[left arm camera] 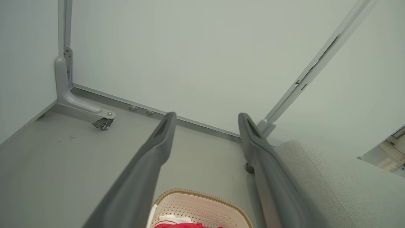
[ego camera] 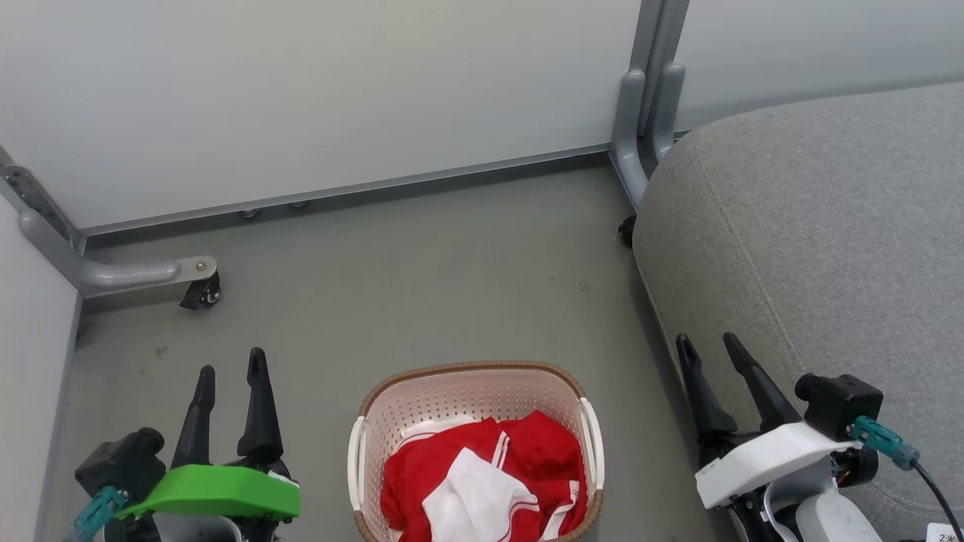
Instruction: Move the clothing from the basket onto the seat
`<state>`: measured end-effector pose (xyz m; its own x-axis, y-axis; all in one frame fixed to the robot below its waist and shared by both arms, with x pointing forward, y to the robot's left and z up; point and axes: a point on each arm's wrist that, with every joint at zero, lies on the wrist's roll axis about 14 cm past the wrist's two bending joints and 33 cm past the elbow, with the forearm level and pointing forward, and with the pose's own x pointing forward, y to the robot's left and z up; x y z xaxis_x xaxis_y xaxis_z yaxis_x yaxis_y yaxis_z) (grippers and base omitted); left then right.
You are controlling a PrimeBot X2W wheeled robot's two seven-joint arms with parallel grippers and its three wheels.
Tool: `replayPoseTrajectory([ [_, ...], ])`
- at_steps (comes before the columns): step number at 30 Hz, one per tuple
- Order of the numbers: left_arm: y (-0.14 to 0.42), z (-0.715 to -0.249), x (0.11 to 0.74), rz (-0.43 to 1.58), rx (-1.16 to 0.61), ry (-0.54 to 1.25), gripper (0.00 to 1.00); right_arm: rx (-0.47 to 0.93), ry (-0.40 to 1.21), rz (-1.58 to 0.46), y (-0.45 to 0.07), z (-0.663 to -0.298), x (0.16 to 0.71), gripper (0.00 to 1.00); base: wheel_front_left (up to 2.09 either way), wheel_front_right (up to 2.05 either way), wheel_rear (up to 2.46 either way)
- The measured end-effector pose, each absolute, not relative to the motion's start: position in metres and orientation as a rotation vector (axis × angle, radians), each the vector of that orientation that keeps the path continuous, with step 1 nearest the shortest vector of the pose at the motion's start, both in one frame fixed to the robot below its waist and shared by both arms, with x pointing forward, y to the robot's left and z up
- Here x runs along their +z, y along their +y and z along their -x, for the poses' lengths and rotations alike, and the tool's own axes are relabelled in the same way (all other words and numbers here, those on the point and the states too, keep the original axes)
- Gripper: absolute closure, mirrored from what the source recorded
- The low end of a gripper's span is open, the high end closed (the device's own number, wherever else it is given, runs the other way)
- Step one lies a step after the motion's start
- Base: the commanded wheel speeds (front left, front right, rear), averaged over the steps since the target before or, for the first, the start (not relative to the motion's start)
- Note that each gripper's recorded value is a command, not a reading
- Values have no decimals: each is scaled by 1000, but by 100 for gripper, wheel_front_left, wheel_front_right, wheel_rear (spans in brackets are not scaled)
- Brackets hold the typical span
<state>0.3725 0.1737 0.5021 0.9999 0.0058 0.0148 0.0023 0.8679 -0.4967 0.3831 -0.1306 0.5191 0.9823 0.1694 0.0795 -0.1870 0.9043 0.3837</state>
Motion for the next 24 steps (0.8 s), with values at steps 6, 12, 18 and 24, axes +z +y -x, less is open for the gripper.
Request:
replayPoseTrajectory([
  [6, 171, -372, 503, 473, -14, -26, 0, 204, -53, -345, -125, -383, 520, 0, 0, 0, 0],
  [12, 168, -372, 503, 423, -27, -32, 0, 225, -66, -294, -120, -383, 521, 0, 0, 0, 0],
  [18, 165, -372, 502, 374, -42, -35, 0, 238, -82, -246, -116, -382, 523, 0, 0, 0, 0],
  [24, 161, -371, 501, 326, -61, -36, 0, 239, -96, -212, -117, -383, 525, 0, 0, 0, 0],
])
